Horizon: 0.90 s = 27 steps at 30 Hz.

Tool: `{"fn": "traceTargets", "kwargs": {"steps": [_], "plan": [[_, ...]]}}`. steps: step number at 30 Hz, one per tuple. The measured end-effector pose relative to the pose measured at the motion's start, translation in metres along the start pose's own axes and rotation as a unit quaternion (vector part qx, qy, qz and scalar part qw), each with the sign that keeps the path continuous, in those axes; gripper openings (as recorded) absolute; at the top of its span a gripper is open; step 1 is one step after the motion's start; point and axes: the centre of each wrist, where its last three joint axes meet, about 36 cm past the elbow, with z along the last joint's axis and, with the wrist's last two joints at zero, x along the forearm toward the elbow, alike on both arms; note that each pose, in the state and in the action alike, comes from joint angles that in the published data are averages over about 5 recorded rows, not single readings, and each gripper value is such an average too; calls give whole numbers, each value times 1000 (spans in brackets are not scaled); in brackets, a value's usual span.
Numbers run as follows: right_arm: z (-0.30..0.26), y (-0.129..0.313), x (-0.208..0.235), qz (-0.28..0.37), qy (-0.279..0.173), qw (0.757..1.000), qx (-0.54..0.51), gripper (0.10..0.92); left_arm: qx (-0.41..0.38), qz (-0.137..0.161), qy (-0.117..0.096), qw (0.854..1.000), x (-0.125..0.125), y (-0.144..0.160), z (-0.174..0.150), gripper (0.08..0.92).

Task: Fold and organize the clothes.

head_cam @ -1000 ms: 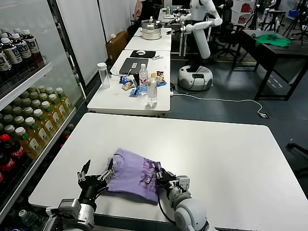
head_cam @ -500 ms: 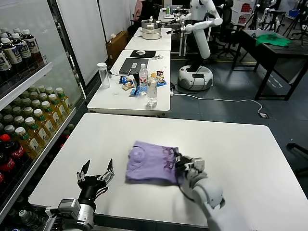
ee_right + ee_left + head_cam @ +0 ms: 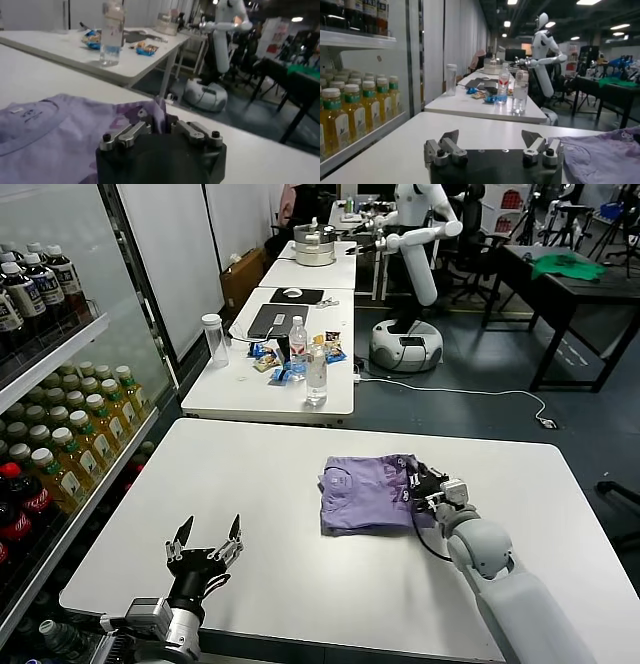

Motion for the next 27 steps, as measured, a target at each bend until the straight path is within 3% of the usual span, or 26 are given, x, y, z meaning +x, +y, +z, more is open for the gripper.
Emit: {"fn": "traceTargets", "kwargs": {"steps": [8, 16, 19, 27], "plan": [[16, -15, 32, 37, -48, 998, 0, 538, 1, 10, -1, 1000, -1, -3, 0, 823], [35, -13, 101, 58, -72, 995, -35, 767, -1, 30, -2, 1000, -3, -4, -1, 823], [41, -10, 131, 63, -74, 994, -45, 813, -1, 40, 0, 999, -5, -5, 0, 823], [45, 5, 189, 80, -78, 992, -56, 823, -2, 62, 1, 998, -9, -6, 1, 823]]}}
